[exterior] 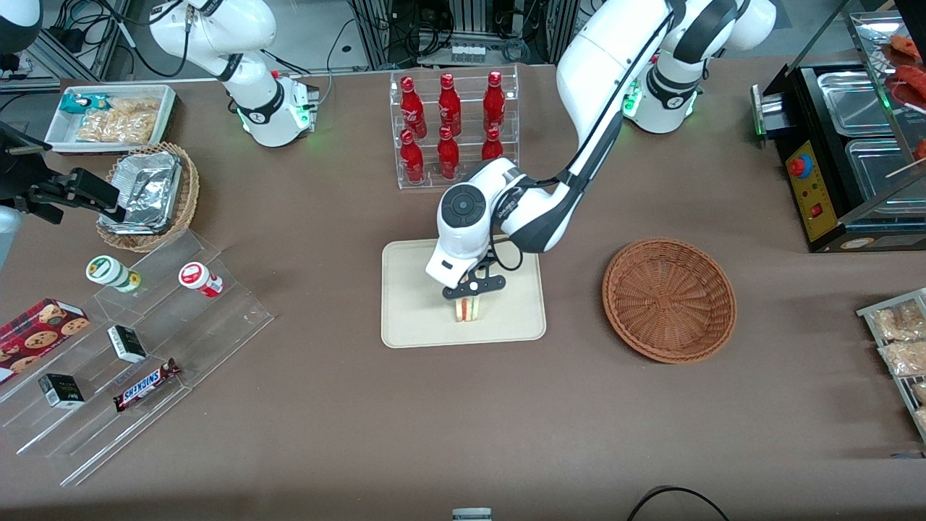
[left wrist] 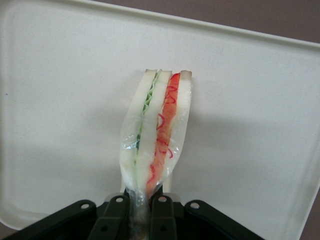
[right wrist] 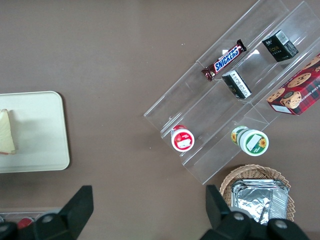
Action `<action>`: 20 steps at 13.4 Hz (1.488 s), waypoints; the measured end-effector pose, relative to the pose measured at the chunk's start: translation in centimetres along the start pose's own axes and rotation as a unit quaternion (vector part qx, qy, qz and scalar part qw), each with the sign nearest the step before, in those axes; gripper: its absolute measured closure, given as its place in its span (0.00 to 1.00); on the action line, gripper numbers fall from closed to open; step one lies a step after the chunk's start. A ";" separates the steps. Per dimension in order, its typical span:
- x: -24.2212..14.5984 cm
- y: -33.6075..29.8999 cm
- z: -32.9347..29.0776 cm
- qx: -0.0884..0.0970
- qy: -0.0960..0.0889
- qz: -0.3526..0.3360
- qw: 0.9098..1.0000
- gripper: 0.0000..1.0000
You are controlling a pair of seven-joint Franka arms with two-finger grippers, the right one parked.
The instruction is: Place sandwich from basket to tray
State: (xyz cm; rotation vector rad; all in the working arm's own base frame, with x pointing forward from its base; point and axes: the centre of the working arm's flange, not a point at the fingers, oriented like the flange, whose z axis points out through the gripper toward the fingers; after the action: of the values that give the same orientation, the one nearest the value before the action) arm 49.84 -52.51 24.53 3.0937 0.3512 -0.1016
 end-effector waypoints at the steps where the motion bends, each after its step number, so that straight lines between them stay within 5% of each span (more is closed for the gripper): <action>1: 0.1 0.1 0.1 0.000 0.000 -0.003 1.000 0.86; 4: 0.1 0.1 0.6 0.001 -0.002 -0.008 1.000 0.80; 10: 0.7 1.0 -3.8 -0.025 0.016 -0.017 0.999 0.17; 12: 1.2 0.1 -6.5 -0.015 0.019 -0.023 0.999 0.00; 17: 5.9 -5.5 -11.8 0.035 0.027 -0.075 0.996 0.00; 20: 9.1 -9.5 -13.9 0.050 0.018 -0.106 0.993 0.00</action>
State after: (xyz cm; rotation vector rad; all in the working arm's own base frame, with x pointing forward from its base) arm 57.47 -40.78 37.58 3.1486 0.6954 -0.0700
